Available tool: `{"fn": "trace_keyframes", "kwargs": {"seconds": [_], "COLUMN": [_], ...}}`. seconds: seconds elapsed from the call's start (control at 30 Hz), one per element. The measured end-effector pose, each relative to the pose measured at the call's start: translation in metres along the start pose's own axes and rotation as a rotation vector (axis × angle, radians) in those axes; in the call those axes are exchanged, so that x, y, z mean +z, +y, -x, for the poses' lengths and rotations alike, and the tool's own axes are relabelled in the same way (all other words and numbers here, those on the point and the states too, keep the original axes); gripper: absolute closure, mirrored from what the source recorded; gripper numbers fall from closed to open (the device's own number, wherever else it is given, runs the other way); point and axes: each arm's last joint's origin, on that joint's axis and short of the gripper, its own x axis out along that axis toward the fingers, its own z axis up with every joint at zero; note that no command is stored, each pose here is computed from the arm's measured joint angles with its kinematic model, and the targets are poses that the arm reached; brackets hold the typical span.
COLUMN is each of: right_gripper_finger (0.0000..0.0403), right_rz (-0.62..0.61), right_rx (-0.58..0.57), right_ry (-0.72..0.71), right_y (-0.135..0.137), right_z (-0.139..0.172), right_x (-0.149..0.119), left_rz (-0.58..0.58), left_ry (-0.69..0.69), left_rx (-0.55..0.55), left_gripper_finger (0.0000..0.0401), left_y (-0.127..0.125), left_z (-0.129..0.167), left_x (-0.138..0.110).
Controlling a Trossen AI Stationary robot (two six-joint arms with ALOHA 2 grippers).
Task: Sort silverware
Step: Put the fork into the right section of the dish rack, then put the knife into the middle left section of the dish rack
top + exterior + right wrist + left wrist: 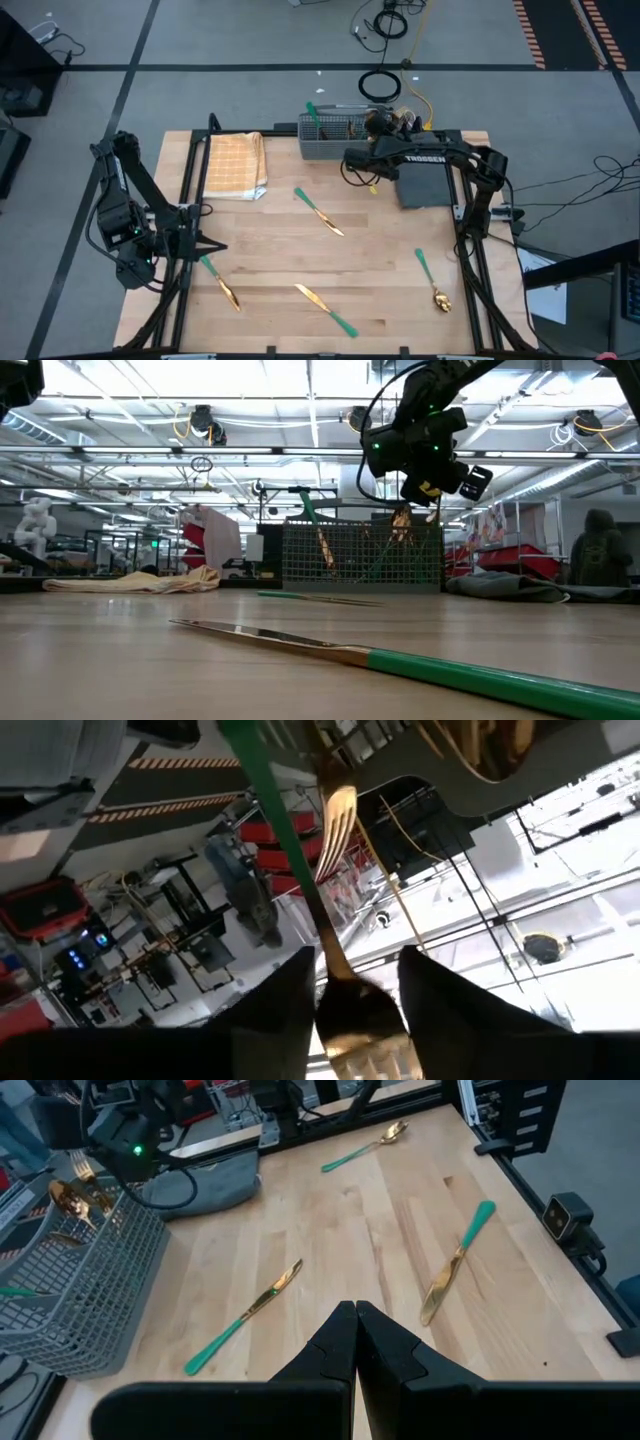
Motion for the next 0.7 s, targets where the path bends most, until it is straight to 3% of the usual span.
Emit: {"fn": "trace_keyframes", "kwargs": {"seconds": [0.23, 0.57, 0.7], "right_gripper_finger": [0.0235, 0.0212, 0.0212], "right_rz": [-0.066, -0.018, -0.2], "right_rx": [-0.019, -0.076, -0.159], "right_ry": [-0.012, 0.031, 0.074], "right_y": [0.0, -0.001, -0.011], "right_z": [0.007, 0.011, 0.017], "right_x": [0.001, 0.0, -0.006], "left_rz": [0.022, 0.056, 0.09], "left_ry": [-0.018, -0.043, -0.064], "left_rx": [-0.001, -0.008, -0.021], "left_gripper_finger": [0.039, 0.039, 0.039], "left_y": [-0.001, -0.003, -0.004], "left_z": [0.0, 0.0, 0.0], "left_x": [0.002, 0.005, 0.008]}}
